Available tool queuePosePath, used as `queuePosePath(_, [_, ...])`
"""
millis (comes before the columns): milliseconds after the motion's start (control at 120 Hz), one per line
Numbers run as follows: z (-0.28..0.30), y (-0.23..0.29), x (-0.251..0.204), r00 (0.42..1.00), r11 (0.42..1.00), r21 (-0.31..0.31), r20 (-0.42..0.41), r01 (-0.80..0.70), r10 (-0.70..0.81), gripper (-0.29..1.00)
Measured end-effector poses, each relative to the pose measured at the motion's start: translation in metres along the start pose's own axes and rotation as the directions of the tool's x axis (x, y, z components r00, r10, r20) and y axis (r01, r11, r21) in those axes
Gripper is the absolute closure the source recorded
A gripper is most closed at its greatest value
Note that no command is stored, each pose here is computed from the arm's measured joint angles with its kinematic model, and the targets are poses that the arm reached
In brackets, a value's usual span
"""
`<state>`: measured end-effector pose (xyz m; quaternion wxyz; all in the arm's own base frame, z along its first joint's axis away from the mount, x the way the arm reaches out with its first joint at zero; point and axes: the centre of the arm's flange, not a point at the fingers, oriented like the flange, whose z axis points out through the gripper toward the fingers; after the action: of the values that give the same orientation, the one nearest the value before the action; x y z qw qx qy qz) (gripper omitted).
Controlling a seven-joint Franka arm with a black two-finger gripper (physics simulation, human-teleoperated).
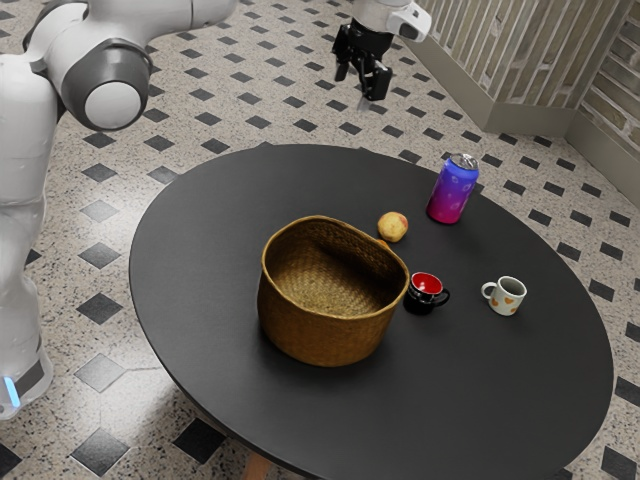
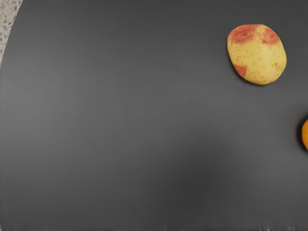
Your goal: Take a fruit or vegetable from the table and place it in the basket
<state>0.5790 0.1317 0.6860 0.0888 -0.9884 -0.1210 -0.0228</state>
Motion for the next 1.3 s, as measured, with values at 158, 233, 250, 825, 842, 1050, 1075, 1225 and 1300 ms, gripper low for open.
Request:
queuePosePath(158, [-0.063,-0.005,-0.028,0.993,0.999,-0.035,-0.116,-0.021,0.017,0.0])
queuePosePath(233, [-0.1,0.023,-0.045,0.979,0.993,-0.075,-0.188,-0.095,0.08,0.0])
queuePosePath(250, [-0.1,0.037,-0.046,0.977,0.989,-0.085,-0.187,-0.121,0.103,0.0])
queuePosePath(825, [0.007,0.241,-0.027,0.868,0.867,-0.042,-0.007,-0.496,0.496,0.0])
queuePosePath(842, [0.006,0.24,-0.025,0.866,0.865,-0.035,-0.015,-0.5,0.5,0.0])
queuePosePath(1050, [0.053,0.207,0.094,0.883,0.886,-0.101,-0.19,-0.453,0.43,0.0])
queuePosePath(1075, [0.059,0.199,0.101,0.894,0.896,-0.118,-0.197,-0.428,0.402,0.0])
queuePosePath(1225, [0.067,0.183,0.112,0.964,0.961,-0.172,-0.191,-0.217,0.184,0.0])
queuePosePath(1300, [0.083,0.194,0.113,0.986,0.98,-0.172,-0.152,-0.096,0.07,0.0])
